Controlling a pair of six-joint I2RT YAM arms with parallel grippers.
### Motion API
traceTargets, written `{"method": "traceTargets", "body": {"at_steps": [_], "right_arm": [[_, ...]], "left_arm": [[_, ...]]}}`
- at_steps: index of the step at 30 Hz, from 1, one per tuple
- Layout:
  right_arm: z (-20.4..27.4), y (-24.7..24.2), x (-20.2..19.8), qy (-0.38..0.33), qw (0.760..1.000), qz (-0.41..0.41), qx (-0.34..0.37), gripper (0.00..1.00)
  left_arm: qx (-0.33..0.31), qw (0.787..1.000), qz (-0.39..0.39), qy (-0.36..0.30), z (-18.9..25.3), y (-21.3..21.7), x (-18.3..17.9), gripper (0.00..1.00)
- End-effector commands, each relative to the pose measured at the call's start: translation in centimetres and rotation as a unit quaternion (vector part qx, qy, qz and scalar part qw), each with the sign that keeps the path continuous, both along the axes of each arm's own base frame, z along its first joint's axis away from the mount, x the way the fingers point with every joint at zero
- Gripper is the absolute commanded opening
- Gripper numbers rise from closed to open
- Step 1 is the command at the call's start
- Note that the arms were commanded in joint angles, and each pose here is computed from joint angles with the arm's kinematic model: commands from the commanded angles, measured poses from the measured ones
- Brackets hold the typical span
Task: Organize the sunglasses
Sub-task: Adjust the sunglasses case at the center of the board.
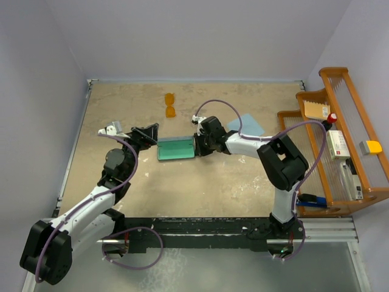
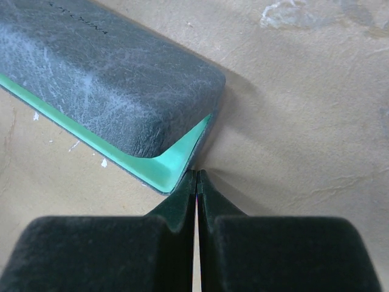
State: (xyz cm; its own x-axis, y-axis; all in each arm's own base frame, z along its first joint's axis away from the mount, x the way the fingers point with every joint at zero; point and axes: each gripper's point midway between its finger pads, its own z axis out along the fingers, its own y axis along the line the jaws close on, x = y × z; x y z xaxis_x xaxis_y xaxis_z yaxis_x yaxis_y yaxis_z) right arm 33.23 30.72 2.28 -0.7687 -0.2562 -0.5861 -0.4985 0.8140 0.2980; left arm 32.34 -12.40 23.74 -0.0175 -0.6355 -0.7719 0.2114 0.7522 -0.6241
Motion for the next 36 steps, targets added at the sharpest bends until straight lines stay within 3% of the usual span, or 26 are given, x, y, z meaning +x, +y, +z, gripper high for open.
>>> {"method": "traceTargets", "body": {"at_steps": [1,16,22,27,36], "right_arm": [[2.2,2.5,1.1,-0.022,0.999,0.015,0.036,0.00],[1.8,3.4,1.4,-0.018,0.999,0.014,0.037,0.00],[3.4,1.4,1.3,-0.055,0.998,-0.013,0.021,0.00],[5.7,-0.9,1.1,-0.091,0.995,-0.041,0.004,0.00],[7.4,-3.1,-0.7,-0.093,0.993,-0.070,0.015,0.09]], "left_arm": [[-0.009,1.000,-0.003,-0.028,1.7,-0.1,0.1,0.76],[-0.008,1.000,-0.001,-0.027,1.6,-0.1,0.2,0.76],[0.003,1.000,-0.006,-0.023,1.4,-0.3,0.3,0.76],[0.021,0.999,-0.035,-0.001,0.7,-1.8,1.1,0.74],[0.067,0.992,-0.093,0.048,-0.5,-5.7,2.1,0.70]]}}
